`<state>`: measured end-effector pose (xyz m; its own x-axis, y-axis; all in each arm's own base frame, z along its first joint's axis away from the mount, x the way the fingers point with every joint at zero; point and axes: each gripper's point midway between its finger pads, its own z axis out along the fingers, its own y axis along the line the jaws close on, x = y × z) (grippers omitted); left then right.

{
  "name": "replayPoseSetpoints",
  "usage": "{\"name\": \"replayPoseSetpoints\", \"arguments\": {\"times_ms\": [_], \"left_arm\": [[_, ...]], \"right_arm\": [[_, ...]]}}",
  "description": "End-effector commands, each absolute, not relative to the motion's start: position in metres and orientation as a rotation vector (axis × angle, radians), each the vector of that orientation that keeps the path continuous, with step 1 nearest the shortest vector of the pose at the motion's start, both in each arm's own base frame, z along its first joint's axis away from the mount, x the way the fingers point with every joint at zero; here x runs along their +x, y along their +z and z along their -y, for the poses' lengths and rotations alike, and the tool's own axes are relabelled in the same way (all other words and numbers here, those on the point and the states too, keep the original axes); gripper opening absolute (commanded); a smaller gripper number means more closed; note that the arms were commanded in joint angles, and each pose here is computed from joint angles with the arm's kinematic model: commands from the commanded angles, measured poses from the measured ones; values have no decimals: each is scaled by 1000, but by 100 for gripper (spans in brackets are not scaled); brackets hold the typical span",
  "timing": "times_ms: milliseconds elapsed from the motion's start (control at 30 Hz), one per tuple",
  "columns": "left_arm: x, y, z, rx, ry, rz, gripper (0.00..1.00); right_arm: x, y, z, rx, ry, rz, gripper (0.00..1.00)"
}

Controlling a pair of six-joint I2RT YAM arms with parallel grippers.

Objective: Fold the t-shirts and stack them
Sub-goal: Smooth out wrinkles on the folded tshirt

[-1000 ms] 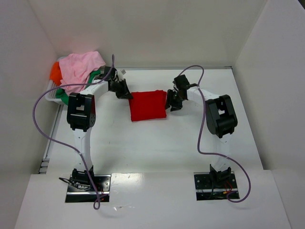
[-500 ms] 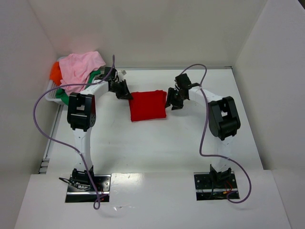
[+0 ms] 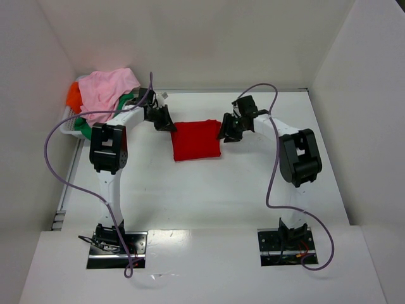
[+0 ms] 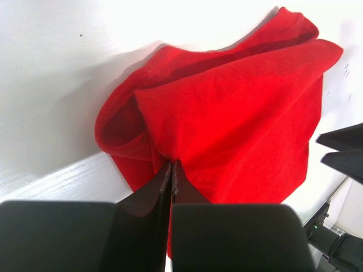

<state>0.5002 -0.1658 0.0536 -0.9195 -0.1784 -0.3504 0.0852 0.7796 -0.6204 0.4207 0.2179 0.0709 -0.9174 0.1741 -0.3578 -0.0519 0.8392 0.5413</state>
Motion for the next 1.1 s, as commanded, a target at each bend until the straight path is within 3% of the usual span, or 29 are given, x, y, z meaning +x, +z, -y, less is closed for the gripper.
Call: {"name": "replayPoseSetpoints", "arguments": {"times_ms": [0,200,267,300,400,1067], "left_arm": [[506,55,166,-30,-943,-2559,0],[505,52,167,-30,-955,-2566,0],[505,52,167,-30,-956,-2566,0],[505,52,167,-30,-956,-2566,0],[503,51,166,-35,-956,-2575,0],[511,53,145,-10,-912,-2587,0]], "right_arm": [[423,74,-234,8,853,-2606,50],[424,61,-242,-34,872,-2626,40],[422,60,-248,-64,891,-2628,29],[421,61,-249,-68,903,-2628,17],[421,56,-245,-40,871,-2640,3],[420,46,-212,93,686,-2645,0]]}}
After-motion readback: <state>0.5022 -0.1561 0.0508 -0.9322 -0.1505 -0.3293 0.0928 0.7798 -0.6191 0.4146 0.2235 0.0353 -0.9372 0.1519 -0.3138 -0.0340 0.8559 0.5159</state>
